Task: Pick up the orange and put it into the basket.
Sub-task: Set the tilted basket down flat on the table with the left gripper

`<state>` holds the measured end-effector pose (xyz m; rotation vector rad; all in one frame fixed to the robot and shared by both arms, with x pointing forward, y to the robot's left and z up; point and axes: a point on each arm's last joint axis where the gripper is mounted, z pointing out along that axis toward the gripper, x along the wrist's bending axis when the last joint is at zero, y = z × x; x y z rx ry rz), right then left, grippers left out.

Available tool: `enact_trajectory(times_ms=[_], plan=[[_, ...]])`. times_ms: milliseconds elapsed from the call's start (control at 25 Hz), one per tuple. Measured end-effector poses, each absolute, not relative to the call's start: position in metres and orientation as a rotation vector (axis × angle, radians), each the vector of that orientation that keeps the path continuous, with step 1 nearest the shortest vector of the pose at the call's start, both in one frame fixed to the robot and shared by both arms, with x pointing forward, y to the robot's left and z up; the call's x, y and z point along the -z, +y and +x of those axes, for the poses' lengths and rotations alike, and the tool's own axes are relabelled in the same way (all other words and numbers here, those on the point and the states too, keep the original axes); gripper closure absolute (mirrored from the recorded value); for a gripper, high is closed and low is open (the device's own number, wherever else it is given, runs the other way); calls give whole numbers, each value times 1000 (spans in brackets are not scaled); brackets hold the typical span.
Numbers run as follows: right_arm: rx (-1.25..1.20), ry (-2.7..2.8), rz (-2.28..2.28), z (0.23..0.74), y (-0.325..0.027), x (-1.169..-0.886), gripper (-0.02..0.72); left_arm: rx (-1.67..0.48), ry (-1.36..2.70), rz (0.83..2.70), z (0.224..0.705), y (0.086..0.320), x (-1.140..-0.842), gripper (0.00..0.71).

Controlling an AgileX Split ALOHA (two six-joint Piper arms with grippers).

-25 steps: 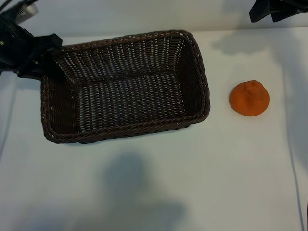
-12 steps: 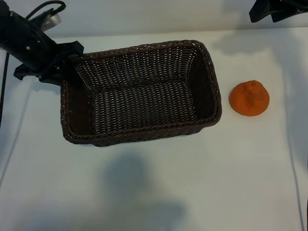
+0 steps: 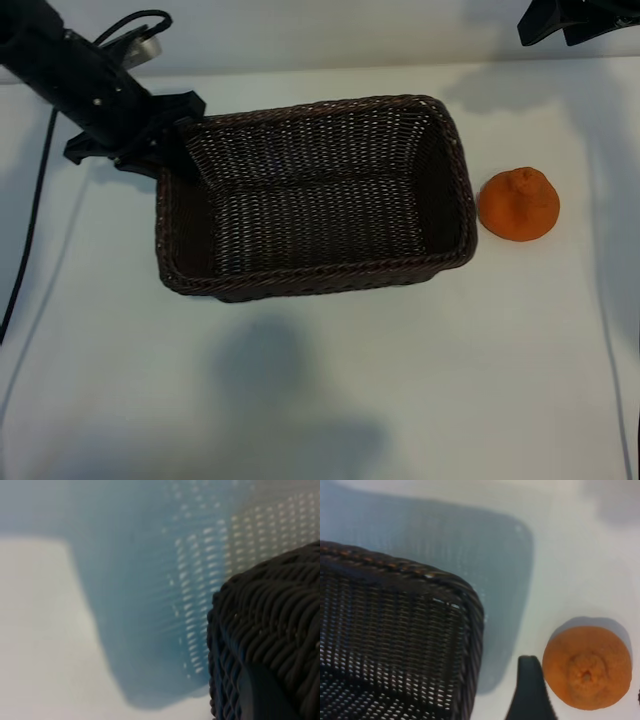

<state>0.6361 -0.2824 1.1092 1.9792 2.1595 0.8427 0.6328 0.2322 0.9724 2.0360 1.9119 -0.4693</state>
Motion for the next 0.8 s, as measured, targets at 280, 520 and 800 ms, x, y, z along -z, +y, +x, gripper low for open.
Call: enact_trajectory(times_ms=[280, 520, 800], plan=[[-844, 2160, 1980, 636, -282, -1109, 214, 501, 1891, 2077, 647, 216, -955, 523], [-844, 2160, 1980, 636, -282, -1109, 214, 502, 1889, 2086, 651, 215, -951, 523], [-844, 2160, 1980, 636, -282, -1109, 214, 492, 1903, 2095, 652, 216, -946, 523]])
